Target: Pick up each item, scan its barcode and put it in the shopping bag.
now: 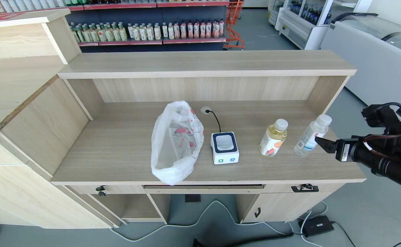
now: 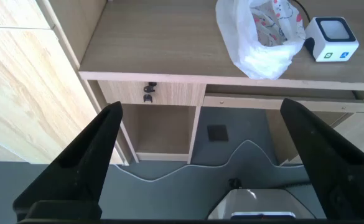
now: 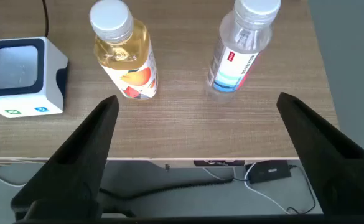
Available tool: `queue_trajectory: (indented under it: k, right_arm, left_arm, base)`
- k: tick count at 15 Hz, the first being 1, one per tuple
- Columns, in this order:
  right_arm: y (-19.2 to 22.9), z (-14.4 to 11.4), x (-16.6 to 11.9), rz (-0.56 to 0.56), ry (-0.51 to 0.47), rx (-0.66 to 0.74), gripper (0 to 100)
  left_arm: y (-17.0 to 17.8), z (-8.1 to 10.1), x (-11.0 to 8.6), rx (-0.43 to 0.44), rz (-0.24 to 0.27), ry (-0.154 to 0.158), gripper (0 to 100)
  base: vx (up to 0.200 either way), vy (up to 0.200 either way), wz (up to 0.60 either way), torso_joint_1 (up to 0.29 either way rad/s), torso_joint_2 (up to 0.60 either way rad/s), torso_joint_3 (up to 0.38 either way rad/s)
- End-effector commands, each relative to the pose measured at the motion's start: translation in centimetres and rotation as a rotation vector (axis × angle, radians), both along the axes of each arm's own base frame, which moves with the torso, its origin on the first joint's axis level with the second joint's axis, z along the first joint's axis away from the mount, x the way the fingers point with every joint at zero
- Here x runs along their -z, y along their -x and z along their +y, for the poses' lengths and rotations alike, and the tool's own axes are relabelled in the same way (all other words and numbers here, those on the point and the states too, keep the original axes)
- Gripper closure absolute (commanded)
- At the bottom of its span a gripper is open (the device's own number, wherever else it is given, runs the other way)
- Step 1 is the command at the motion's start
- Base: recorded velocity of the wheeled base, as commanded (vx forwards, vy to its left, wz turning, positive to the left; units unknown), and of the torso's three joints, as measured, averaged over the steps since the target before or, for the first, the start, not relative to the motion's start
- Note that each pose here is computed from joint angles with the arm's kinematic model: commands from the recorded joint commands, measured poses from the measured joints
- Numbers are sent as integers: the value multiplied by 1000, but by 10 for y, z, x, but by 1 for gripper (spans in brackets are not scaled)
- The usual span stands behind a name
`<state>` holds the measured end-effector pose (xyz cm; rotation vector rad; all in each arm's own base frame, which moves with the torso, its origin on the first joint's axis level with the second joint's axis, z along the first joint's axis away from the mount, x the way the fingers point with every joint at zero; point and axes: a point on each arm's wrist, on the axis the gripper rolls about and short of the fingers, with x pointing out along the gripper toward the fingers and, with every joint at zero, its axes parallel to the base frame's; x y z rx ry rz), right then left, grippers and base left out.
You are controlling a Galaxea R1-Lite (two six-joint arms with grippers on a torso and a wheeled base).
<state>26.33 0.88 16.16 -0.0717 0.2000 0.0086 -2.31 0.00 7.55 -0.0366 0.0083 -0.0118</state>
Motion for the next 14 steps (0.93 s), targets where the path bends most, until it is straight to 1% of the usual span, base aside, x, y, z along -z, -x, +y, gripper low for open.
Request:
queue_trajectory:
  k: [1,2,3,9,12,14]
  right_arm:
    - [-16,8,37,85,5,-24,0]
    - [-18,9,41,86,6,-30,0]
    - [-22,13,51,96,10,-43,0]
    - [-43,16,86,47,4,-41,0]
    - [-62,20,92,18,-27,-42,0]
    - [-75,29,95,-16,-51,-65,0]
  left_arm:
    - [0,0,0,0,0,0,0]
    - [0,0,0,0,0,0,0]
    - [0,0,0,0,0,0,0]
    - [0,0,0,0,0,2,0]
    - [0,0,0,2,0,0,0]
    - [0,0,0,0,0,0,0]
  base:
    - [0,0,0,0,0,0]
    - [0,0,0,0,0,0]
    - [0,0,0,0,0,0]
    - [0,0,0,0,0,0]
    - [0,0,0,0,0,0]
    - [0,0,0,0,0,0]
